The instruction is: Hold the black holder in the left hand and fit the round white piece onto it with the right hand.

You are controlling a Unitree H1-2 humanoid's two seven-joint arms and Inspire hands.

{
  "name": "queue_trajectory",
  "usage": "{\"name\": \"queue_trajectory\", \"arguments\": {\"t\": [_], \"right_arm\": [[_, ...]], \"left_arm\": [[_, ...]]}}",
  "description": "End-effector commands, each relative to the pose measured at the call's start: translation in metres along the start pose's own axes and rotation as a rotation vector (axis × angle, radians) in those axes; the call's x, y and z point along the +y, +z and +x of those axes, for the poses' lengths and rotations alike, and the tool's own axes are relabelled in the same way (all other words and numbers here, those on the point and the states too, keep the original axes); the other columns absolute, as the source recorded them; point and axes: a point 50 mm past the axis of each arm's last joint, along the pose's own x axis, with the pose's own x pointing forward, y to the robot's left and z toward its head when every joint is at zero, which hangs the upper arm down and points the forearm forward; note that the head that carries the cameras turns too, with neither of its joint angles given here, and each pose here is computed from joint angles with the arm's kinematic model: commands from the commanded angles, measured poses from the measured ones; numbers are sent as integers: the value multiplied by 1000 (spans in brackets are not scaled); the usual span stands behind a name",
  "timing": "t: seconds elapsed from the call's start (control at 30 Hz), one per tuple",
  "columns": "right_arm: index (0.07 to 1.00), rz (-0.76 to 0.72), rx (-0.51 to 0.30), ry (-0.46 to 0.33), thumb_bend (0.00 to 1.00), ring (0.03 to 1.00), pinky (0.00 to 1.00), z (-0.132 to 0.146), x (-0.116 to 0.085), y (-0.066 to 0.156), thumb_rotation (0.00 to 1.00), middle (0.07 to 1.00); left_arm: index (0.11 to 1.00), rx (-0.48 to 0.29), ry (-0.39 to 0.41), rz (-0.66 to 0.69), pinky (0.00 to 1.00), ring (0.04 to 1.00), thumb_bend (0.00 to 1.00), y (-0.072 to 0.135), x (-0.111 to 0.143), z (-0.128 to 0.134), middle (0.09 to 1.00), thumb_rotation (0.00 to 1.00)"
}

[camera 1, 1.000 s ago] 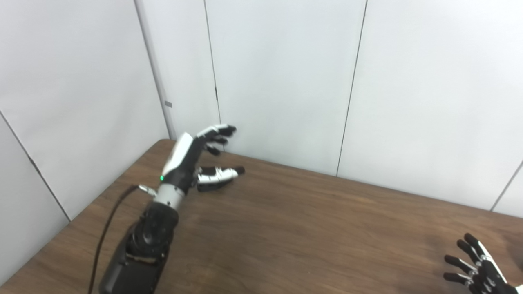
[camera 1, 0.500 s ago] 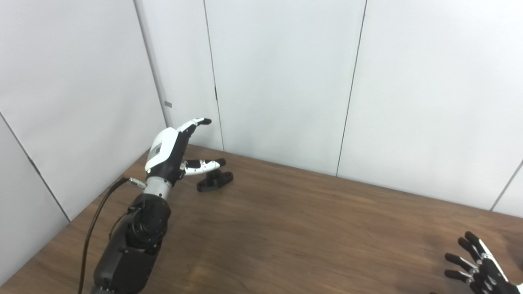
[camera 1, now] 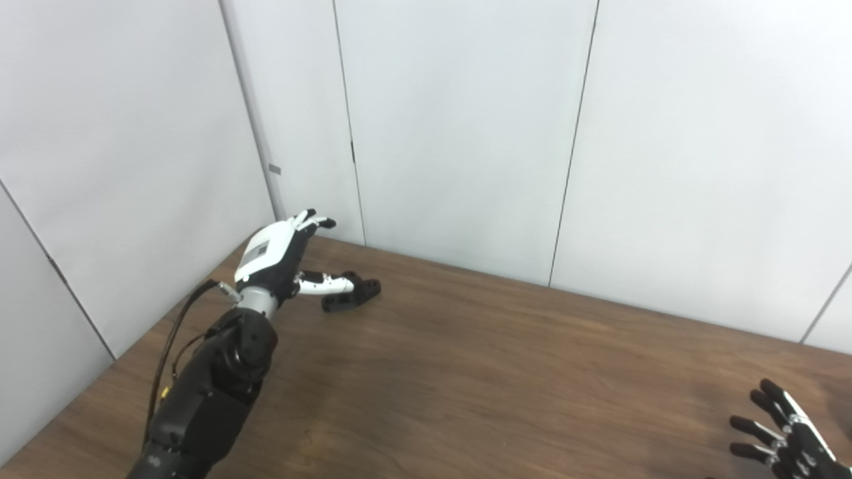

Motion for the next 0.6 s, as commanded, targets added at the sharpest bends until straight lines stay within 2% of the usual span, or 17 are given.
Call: {"name": "queue_trajectory", "arguments": {"t": [0.0, 0.2, 0.43, 0.57], "right_arm": [[927, -6, -63, -20, 624, 791, 679, 5, -5, 15, 0, 923], [919, -8, -68, -17, 626, 782, 664, 4, -7, 16, 0, 918], [916, -23, -62, -24, 642, 776, 662, 3, -9, 19, 0, 912], [916, -18, -66, -21, 633, 781, 662, 2, -8, 19, 0, 912]], "left_arm": [[850, -22, 74, 63, 917, 1000, 994, 7, 27, 14, 999, 411], [866, 40, 42, 85, 880, 1000, 1000, -1, 17, 19, 1000, 409], [867, 73, 35, 85, 987, 1000, 1000, -10, 6, 22, 1000, 394], [867, 83, 32, 96, 1000, 1000, 1000, -12, 0, 24, 1000, 410]]}}
